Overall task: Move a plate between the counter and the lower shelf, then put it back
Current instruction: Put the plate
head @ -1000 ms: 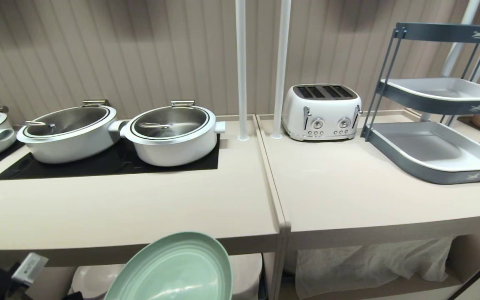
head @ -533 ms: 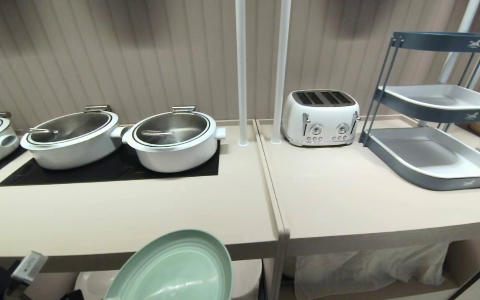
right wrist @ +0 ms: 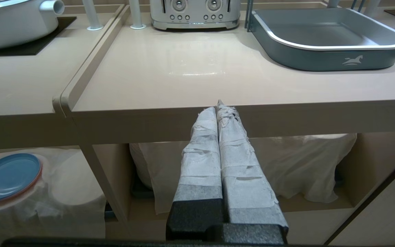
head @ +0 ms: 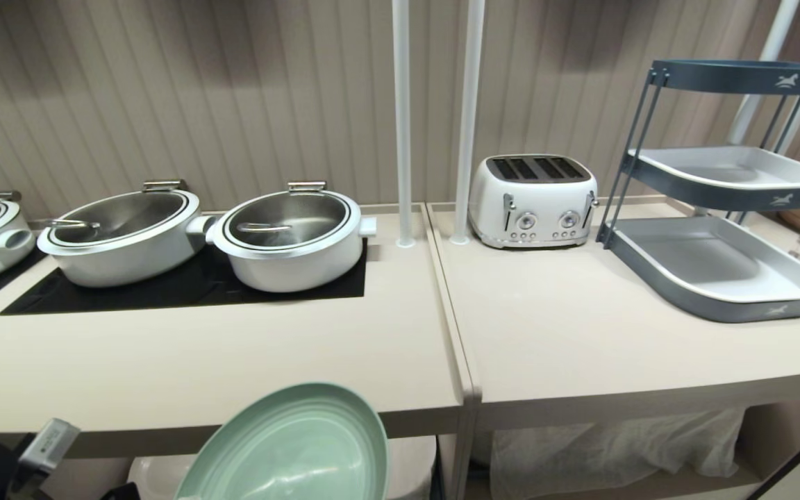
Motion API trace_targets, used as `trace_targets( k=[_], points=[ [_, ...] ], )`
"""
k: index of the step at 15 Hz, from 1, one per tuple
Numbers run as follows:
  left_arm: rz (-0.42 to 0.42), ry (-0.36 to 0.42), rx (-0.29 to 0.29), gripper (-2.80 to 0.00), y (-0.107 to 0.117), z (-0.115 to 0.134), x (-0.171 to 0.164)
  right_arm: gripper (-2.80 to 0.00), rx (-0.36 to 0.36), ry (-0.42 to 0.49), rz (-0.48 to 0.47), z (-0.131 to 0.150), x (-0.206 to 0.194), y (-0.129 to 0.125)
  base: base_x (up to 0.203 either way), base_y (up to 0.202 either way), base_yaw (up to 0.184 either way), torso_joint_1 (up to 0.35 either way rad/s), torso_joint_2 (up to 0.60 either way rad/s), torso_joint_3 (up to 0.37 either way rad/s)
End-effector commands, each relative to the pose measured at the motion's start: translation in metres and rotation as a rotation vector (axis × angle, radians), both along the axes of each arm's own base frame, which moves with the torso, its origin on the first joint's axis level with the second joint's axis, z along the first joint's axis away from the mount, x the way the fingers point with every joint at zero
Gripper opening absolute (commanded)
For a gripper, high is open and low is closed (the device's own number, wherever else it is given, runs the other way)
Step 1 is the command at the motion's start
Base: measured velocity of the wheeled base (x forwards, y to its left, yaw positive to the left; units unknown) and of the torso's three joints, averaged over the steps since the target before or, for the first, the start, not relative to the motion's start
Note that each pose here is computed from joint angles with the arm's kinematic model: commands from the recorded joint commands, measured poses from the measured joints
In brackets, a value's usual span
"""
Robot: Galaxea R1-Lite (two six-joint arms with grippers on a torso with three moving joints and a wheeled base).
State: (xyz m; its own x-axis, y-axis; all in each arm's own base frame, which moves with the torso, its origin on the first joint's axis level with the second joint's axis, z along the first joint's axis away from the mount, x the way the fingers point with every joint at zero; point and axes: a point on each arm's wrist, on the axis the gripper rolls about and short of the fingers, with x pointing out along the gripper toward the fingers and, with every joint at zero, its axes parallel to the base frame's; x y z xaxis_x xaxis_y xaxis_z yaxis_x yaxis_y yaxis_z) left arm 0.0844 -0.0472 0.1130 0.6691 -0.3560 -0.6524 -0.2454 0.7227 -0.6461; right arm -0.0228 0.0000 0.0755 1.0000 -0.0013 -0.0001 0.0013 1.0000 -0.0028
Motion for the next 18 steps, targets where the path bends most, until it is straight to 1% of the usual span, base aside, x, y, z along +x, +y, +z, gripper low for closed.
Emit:
trace_targets(
  k=[1, 18],
  points=[
    [0.004, 0.006, -0.002, -2.80, -0.0004, -0.0003, 0.0007, -2.80, 0.001, 0.001, 0.000, -0.0001, 0.0000, 0.0000, 0.000, 0.000, 0.000, 0.000, 0.00, 0.000],
    [-0.001, 0.015, -0.007, -2.80, -0.0027, 0.0010, 0.0044, -2.80, 0.001, 0.000, -0.001, 0.0000, 0.0000, 0.0000, 0.000, 0.000, 0.000, 0.000, 0.00, 0.000]
  ],
)
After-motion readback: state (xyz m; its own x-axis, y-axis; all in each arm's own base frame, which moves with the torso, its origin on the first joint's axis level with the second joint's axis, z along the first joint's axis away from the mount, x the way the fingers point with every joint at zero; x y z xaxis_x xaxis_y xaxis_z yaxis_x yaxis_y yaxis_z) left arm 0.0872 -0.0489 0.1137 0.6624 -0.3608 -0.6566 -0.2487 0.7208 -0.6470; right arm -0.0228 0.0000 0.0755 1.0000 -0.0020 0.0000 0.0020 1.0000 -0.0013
